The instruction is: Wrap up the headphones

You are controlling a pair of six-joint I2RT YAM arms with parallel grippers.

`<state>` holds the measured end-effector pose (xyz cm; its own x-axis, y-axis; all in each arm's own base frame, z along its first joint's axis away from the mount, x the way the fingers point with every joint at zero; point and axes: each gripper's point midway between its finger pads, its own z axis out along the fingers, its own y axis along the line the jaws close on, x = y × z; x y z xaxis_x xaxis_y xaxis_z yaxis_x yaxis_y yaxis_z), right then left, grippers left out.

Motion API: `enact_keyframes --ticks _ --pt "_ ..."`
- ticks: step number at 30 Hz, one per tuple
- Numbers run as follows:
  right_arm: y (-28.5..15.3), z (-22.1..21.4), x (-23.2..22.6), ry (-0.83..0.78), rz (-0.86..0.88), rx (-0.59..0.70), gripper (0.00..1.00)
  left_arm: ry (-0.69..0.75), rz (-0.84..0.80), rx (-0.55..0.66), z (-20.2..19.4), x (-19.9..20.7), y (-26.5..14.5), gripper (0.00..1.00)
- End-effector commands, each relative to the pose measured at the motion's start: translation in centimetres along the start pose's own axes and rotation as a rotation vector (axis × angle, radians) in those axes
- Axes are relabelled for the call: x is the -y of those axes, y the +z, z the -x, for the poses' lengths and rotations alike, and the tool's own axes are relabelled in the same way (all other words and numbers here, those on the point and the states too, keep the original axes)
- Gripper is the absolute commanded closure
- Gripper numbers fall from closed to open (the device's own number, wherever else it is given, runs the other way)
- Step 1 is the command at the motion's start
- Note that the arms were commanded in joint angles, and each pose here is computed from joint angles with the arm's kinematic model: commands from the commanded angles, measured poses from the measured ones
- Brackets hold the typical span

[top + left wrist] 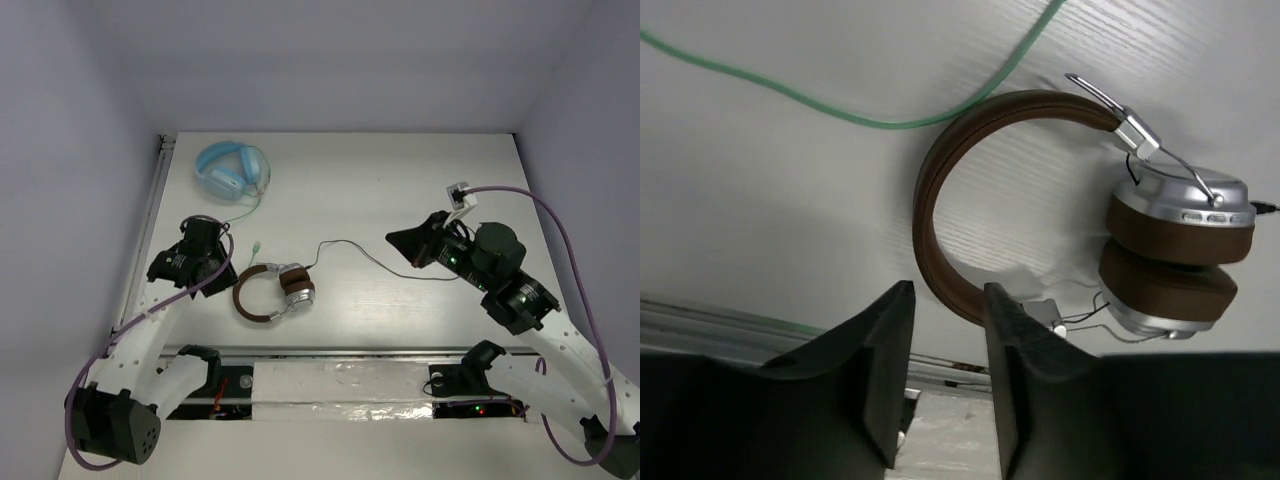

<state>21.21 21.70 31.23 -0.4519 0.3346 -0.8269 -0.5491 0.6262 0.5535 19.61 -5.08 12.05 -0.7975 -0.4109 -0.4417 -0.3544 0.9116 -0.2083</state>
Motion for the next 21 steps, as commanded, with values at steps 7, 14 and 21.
enact_keyframes --ticks 7,14,21 --pt "-0.6 0.3 -0.4 -0.011 0.026 0.04 1.0 -0.05 0.113 -0.098 -1.6 -0.7 4.0 0.47" --pt "-0.4 -0.2 -0.4 -0.006 0.044 0.034 1.0 -0.078 0.094 -0.14 -4.2 0.9 5.6 0.48" --pt "-0.6 0.0 -0.5 -0.006 0.044 0.046 1.0 -0.081 0.16 -0.114 -4.3 0.7 6.3 0.48"
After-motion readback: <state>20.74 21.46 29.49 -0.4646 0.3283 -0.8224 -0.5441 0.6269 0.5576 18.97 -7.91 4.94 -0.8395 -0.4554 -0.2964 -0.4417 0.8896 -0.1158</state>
